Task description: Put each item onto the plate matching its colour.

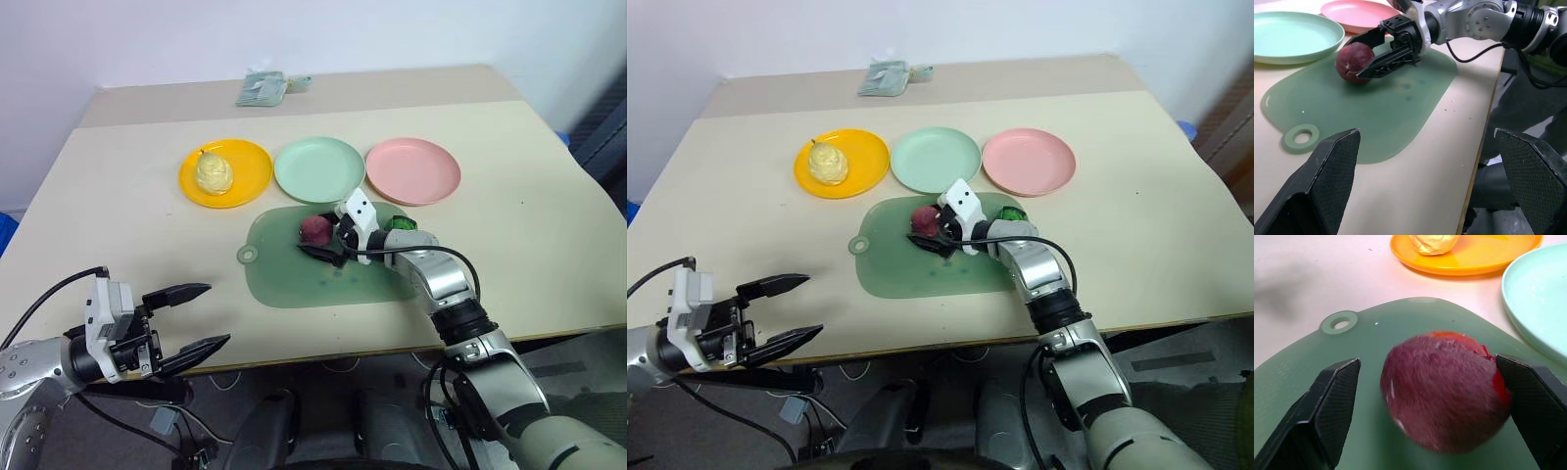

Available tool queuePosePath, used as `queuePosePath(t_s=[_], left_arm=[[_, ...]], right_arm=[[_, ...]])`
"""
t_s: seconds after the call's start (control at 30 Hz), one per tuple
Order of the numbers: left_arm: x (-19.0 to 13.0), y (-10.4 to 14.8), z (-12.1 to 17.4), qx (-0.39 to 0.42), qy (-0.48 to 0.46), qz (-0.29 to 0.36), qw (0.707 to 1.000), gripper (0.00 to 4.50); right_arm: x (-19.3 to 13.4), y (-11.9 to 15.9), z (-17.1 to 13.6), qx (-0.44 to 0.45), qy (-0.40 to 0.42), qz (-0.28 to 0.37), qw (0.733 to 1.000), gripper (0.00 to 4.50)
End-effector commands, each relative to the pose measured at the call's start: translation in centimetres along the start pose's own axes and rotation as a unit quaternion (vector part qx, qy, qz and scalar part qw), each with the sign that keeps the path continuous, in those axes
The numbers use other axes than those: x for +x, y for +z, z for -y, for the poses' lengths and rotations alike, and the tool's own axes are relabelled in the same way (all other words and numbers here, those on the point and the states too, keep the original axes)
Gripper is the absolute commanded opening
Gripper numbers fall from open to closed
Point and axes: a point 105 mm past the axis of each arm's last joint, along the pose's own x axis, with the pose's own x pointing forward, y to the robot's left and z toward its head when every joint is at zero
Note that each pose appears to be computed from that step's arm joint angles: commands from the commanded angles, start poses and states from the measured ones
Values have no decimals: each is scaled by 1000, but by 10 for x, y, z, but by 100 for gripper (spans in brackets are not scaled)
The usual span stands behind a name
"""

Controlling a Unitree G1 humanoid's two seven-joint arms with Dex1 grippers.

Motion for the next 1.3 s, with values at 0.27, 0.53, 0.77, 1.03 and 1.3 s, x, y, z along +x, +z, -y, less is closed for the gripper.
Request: queuePosePath(t_s=[0.27,0.53,0.77,1.03,1.3], left_arm=[[2,6,5,10,8,13,1000,450],[13,12,4,7,11,34,999,450],[27,22,1,17,13,58,998,450],[26,26,-1,26,35,61,997,450],[29,26,3,22,39,65,997,450]], right_arm=[[-12,41,19,-24,-30,64,997,246],[-73,122,112,-16,-192,161,968,246],[-107,109,174,-46,-343,110,932,246],[-101,71,182,6,-402,56,914,446],[-101,86,179,7,-375,97,922,446]])
